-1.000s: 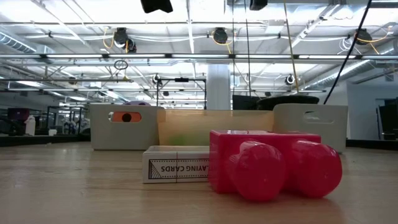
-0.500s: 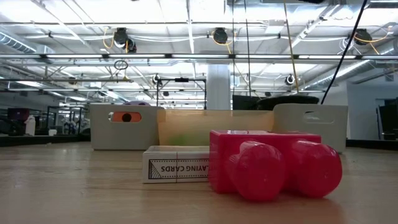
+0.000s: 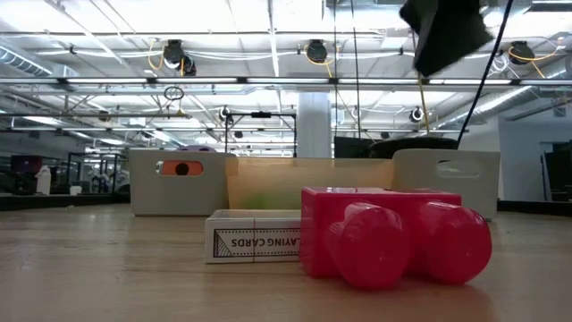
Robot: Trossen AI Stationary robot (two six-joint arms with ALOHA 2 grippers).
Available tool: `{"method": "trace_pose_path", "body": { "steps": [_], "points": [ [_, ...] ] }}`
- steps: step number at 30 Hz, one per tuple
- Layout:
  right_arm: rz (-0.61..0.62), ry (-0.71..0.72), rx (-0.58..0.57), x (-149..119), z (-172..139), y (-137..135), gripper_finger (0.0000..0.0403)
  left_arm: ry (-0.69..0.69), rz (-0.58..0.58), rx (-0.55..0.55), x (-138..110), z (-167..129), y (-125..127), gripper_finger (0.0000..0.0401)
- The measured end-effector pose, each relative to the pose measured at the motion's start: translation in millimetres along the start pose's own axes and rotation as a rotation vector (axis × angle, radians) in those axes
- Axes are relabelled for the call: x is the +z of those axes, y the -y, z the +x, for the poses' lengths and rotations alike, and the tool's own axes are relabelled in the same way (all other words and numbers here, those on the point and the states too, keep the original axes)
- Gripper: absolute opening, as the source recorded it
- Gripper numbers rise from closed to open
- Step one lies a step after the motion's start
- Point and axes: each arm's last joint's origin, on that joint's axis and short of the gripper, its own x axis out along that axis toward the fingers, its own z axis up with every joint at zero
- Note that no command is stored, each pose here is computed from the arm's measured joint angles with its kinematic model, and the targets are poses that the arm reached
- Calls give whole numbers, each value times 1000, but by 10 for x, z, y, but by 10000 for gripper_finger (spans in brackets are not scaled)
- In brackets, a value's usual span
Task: Pick & Place Toys
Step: Put the red game piece into the orange bin
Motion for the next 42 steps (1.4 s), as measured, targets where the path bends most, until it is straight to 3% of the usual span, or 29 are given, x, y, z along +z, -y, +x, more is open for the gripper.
{"method": "trace_pose_path", "body": {
  "steps": [9, 16, 30, 42],
  "points": [
    [-50, 37, -7, -88, 498, -32, 352, 52, -26, 34, -14, -2, 43, 285],
    [-47, 41, -109, -147, 644, 26, 349, 59, -34, 41, -12, -3, 40, 285],
    [-15, 3, -120, -256, 752, 50, 251, 55, -28, 45, -17, -3, 37, 285],
    [45, -18, -134, -356, 778, 111, 195, 36, -24, 61, -34, -3, 21, 285]
  ]
}}
